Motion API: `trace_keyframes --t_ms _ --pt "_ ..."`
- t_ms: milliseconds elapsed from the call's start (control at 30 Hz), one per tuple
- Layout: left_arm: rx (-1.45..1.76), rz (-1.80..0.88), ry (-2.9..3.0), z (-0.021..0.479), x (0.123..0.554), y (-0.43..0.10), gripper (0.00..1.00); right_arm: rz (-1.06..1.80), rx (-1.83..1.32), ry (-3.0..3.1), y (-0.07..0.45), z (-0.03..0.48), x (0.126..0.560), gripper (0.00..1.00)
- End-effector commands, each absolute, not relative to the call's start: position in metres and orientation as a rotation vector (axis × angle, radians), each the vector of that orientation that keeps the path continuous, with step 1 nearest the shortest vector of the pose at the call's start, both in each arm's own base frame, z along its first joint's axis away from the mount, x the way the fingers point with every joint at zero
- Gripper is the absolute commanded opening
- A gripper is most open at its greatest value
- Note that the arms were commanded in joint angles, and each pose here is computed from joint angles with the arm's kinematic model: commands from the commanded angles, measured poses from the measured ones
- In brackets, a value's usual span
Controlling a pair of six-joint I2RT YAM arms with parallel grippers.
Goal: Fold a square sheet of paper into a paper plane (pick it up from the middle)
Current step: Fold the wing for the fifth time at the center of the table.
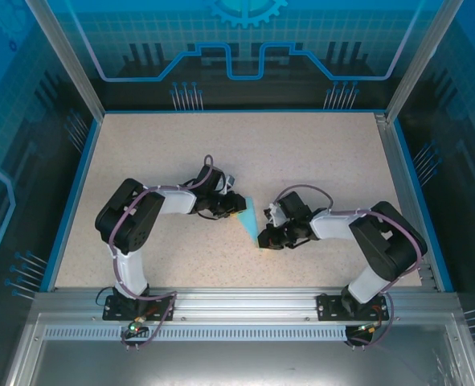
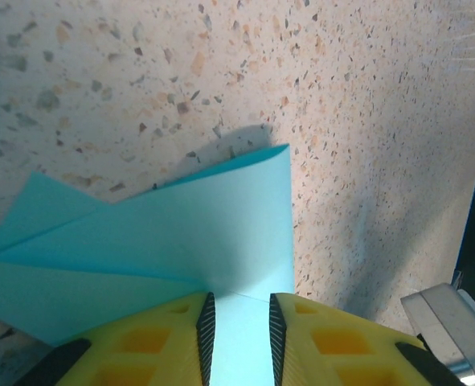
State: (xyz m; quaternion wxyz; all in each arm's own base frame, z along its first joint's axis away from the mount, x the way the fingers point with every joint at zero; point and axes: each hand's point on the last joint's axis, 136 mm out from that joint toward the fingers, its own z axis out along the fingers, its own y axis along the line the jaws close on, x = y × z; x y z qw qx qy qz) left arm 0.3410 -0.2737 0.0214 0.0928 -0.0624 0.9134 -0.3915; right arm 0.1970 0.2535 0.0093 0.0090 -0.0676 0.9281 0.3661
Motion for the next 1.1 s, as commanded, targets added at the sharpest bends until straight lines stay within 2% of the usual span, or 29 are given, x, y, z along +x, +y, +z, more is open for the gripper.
trace_keyframes --t_ms 0,400,533,633,800,1067 --pt "-0.223 -1.051 2.772 -0.004 0.342 -0.259 0.28 1.062 -0.197 3.099 0.232 -0.013 0.148 0.09" --pt "-0.202 -1.044 2.772 -0.002 0.344 -0.26 0.28 1.012 -0.203 3.094 0.224 -0.004 0.144 0.09" --pt "-0.196 -1.043 2.78 -0.005 0.339 -0.258 0.28 0.94 -0.171 2.973 0.222 0.017 0.166 0.1" --pt "-0.193 -1.05 2.778 -0.005 0.338 -0.259 0.28 0.888 -0.15 2.87 0.22 0.035 0.187 0.15" --pt "-0.175 -1.087 2.759 0.003 0.34 -0.264 0.29 0.915 -0.173 2.821 0.236 0.055 0.211 0.15" --pt "-0.108 -1.028 2.701 0.058 0.351 -0.263 0.43 0.645 0.048 2.85 0.211 0.035 0.236 0.17"
